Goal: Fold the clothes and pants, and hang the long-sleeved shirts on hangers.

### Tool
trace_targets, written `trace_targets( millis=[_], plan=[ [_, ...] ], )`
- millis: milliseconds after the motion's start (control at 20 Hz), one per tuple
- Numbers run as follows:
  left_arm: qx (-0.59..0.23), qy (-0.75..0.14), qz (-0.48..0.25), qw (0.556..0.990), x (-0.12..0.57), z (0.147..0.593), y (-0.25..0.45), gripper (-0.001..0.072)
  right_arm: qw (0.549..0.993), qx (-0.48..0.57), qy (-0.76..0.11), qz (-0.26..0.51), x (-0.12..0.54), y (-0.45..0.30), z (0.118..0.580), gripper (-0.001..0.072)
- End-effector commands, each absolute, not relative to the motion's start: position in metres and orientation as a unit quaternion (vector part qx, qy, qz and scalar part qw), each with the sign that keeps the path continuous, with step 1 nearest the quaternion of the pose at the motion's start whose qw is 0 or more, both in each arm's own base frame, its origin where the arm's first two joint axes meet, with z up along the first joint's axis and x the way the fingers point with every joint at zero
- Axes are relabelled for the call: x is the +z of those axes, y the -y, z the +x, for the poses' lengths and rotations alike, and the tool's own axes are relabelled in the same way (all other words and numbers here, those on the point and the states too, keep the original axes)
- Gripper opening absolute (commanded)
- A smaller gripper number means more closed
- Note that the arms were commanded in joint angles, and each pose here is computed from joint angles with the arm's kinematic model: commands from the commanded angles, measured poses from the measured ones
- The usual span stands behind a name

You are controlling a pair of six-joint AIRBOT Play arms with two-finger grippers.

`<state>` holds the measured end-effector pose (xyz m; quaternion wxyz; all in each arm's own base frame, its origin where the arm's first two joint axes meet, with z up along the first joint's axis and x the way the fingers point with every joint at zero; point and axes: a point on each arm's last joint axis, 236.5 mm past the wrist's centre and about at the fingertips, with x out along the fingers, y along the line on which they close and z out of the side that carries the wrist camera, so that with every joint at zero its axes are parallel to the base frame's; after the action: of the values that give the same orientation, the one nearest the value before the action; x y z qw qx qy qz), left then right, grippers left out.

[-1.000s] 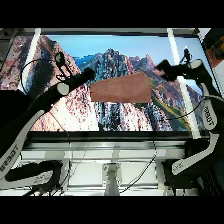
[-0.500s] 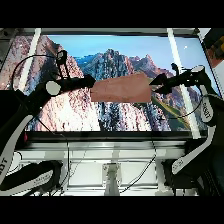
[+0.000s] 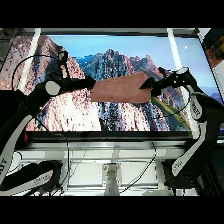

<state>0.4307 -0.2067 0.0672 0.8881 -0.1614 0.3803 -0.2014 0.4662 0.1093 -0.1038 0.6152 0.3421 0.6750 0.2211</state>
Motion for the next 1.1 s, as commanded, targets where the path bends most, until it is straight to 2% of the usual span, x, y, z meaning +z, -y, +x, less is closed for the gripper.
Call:
trace_targets(
  millis=[0,50,150,200,250,400,600,850,1050],
  plan=[
    [-0.201,-0.381,-0.161,0.888,0.067,0.431,0.206,0.0622,0.621,0.214,-0.680,0.326,-0.117,-0.121,0.469,0.0485],
    [-0.201,-0.381,-0.161,0.888,0.067,0.431,0.206,0.0622,0.622,0.215,-0.677,0.329,-0.115,-0.123,0.470,0.0356],
    [-0.201,-0.381,-0.161,0.888,0.067,0.431,0.206,0.0623,0.625,0.217,-0.673,0.330,-0.110,-0.119,0.474,0.0247],
    [-0.201,-0.381,-0.161,0.888,0.067,0.431,0.206,0.0622,0.627,0.220,-0.671,0.328,-0.106,-0.117,0.476,0.0099],
    [-0.201,-0.381,-0.161,0.888,0.067,0.431,0.206,0.0622,0.630,0.218,-0.668,0.331,-0.101,-0.113,0.480,0.0009],
    [-0.200,-0.381,-0.161,0.888,0.067,0.431,0.206,0.0623,0.635,0.202,-0.665,0.337,-0.082,-0.089,0.488,0.0007],
    [-0.200,-0.381,-0.161,0.888,0.066,0.431,0.206,0.0623,0.648,0.094,-0.686,0.316,-0.066,0.026,0.468,0.0007],
    [-0.200,-0.381,-0.161,0.888,0.066,0.431,0.206,0.0623,0.647,-0.099,-0.676,0.338,-0.035,0.205,0.385,0.0007],
    [-0.200,-0.381,-0.161,0.888,0.066,0.431,0.206,0.0623,0.638,-0.209,-0.634,0.383,-0.008,0.300,0.307,0.0008]
  ],
)
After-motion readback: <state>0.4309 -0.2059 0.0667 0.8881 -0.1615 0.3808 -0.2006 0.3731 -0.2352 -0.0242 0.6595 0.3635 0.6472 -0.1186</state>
